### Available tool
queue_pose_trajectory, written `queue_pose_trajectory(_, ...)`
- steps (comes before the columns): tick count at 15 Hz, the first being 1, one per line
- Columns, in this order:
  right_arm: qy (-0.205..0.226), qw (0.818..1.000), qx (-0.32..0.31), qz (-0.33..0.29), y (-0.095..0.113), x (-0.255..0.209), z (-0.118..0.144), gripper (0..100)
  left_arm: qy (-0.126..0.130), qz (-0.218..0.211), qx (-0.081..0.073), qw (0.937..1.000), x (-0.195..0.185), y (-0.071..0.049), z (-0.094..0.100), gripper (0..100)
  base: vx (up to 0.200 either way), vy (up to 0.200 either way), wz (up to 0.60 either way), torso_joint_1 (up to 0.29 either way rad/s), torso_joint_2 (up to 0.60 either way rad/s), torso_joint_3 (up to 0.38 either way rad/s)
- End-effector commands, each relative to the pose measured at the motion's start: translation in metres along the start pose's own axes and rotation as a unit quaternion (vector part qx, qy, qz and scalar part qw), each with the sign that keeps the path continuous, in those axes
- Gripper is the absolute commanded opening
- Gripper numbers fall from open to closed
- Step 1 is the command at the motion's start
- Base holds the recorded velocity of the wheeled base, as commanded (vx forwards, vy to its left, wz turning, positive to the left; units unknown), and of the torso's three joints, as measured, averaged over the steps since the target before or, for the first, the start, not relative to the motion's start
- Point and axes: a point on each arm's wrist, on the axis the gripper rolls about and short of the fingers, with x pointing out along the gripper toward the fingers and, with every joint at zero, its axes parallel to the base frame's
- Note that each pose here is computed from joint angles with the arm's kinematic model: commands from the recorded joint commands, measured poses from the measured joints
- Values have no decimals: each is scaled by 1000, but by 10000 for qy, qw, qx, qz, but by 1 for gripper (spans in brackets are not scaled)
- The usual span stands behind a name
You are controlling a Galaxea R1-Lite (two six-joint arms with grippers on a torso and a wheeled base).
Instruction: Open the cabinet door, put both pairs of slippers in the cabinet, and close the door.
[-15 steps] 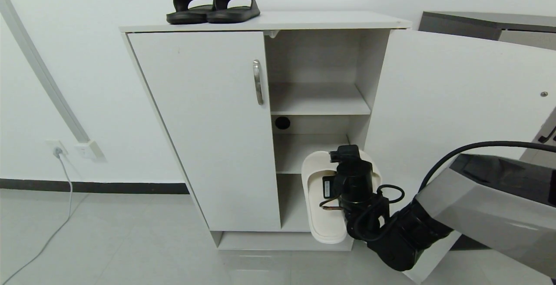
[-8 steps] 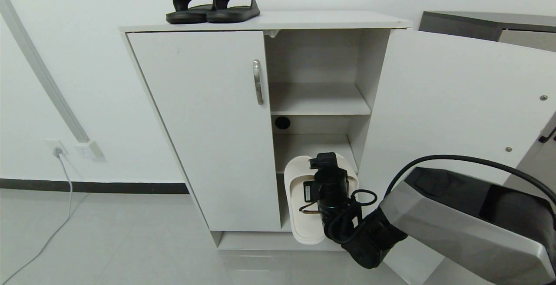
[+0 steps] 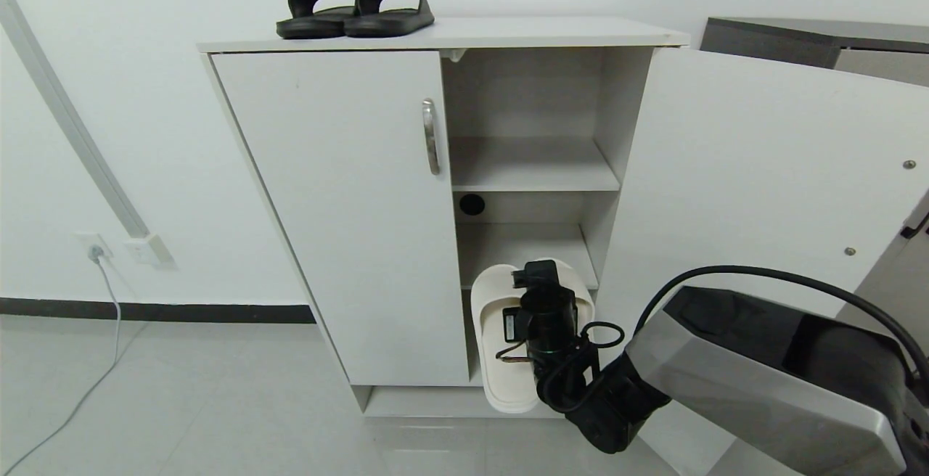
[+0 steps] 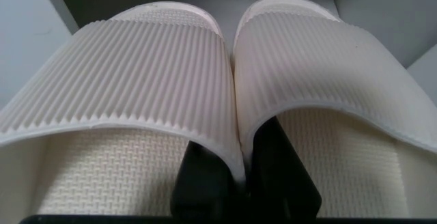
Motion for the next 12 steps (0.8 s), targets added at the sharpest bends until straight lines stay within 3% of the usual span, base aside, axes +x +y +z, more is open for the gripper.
queue_pose_trajectory(1,6,10000,-12,1,1,0,-2,0,8,8,-1,10000,0,0,0,0,0,0,0,2,2,-110)
queue_pose_trajectory(4,58,9999,-101,-20,1,1,-8,0,8,8,-1,10000,0,0,0,0,0,0,0,-2,2,-173)
queue_pose_trajectory(9,-148,9999,-53,-29,3,1,4,0,8,8,-1,10000,0,0,0,0,0,0,0,4,2,-193)
queue_pose_trajectory(12,-942,9953,-172,-103,1,-2,20,0,8,8,-1,10000,0,0,0,0,0,0,0,8,2,-86)
